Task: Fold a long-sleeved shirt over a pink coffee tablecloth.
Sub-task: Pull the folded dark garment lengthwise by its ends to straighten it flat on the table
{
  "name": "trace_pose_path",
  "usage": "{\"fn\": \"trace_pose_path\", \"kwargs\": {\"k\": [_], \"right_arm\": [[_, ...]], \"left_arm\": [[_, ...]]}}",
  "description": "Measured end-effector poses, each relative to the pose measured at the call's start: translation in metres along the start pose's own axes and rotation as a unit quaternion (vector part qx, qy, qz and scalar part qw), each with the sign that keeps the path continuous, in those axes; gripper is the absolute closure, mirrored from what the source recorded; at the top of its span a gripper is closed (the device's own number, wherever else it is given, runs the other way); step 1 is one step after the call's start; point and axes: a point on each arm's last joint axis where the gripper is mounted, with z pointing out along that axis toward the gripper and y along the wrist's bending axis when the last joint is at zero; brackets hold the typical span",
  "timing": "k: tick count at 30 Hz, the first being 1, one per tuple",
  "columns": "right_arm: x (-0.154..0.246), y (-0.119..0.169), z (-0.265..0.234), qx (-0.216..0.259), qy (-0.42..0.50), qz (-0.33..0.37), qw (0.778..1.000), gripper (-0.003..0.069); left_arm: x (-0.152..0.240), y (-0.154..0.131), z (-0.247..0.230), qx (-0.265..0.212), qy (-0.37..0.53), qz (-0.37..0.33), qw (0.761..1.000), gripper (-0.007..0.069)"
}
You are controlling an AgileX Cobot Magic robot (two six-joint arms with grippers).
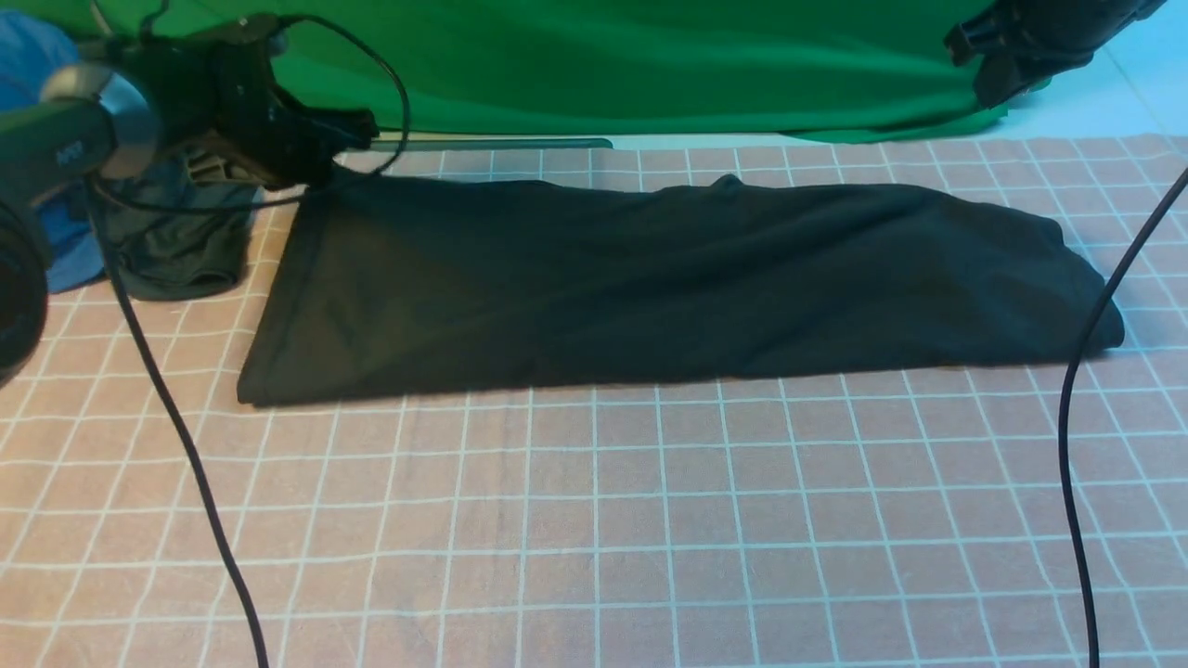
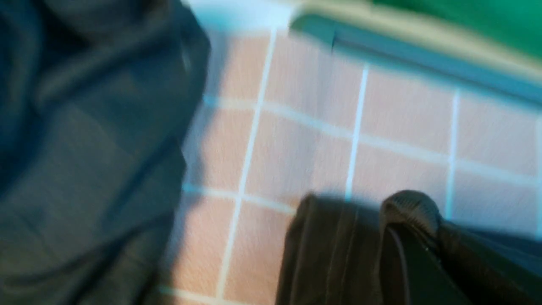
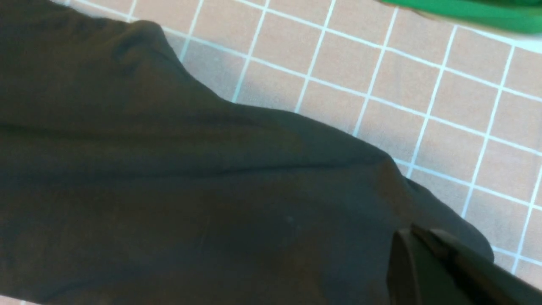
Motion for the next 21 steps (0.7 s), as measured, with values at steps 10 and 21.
{"fn": "trace_pose_path", "kwargs": {"k": [10,21], "right_arm": [[-0.001,0.003,0.000,-0.017,-0.004,0.000,1.000,0.0620],[-0.003,0.005,-0.015,-0.020,-0.019,0.012,1.000,0.0620]], "left_arm": [[-0.005,0.022,0.005,-0.010,-0.016,-0.026,0.999,0.0592],[-0.012,0.023,-0.014,-0.032,0.042,-0.025,0.998,0.0289]]}}
